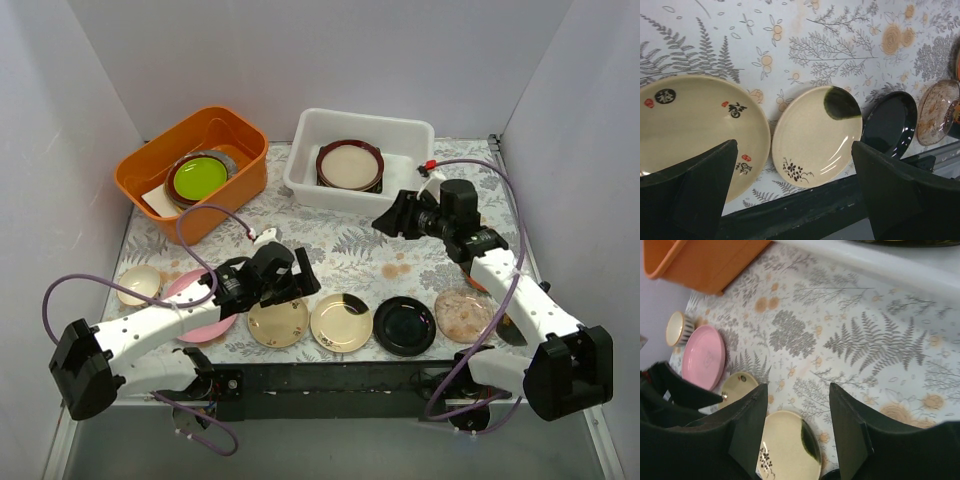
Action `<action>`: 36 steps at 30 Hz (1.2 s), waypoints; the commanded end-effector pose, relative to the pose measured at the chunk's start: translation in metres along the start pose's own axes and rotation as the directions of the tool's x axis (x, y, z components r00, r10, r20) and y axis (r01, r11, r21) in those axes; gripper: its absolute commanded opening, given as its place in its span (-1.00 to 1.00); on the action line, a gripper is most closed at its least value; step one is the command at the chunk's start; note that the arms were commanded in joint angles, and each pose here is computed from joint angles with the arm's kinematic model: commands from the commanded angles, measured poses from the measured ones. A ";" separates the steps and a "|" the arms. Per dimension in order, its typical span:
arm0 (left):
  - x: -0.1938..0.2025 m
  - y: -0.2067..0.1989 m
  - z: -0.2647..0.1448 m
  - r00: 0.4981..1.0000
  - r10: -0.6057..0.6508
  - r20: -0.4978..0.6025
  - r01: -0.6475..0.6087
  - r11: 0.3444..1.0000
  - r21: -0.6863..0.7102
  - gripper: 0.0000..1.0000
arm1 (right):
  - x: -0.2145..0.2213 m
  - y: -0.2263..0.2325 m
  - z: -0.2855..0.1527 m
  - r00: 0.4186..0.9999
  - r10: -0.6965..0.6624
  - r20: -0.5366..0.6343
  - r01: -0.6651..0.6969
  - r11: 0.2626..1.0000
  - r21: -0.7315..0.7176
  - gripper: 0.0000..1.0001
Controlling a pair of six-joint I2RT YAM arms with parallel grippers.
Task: Place the plates into the plastic bin on the countertop
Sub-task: Pick up the plate at the center of the board.
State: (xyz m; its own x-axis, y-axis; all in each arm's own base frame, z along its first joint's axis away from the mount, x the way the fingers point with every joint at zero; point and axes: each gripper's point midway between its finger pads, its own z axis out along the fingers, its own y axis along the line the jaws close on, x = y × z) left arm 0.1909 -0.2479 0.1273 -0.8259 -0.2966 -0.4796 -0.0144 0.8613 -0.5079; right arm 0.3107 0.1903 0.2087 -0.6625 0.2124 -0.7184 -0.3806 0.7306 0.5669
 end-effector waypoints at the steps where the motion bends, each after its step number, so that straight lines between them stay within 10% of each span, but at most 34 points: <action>1: -0.017 0.021 -0.012 0.996 -0.072 0.055 0.075 0.996 -0.049 0.96 | 0.011 0.040 0.014 0.997 -0.073 -0.025 0.070 0.991 -0.112 0.19; 23: -0.164 0.094 -0.091 0.872 -0.285 0.397 0.372 0.914 -0.161 0.96 | 0.147 0.214 0.145 0.911 -0.229 -0.344 0.043 0.881 -0.471 0.17; 36: -0.205 0.106 -0.131 0.817 -0.330 0.473 0.436 0.890 -0.132 0.97 | 0.190 0.237 0.188 0.861 -0.262 -0.437 0.009 0.865 -0.501 0.16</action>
State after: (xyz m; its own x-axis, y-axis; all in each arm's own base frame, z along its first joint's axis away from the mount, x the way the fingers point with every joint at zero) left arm 0.2890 -0.0471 0.2540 -0.3919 -0.7236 -0.5682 -0.4608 0.6889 -0.5595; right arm 0.2166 0.5129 0.1171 -0.7631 -0.2997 -0.5727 -0.6463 0.3552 0.6753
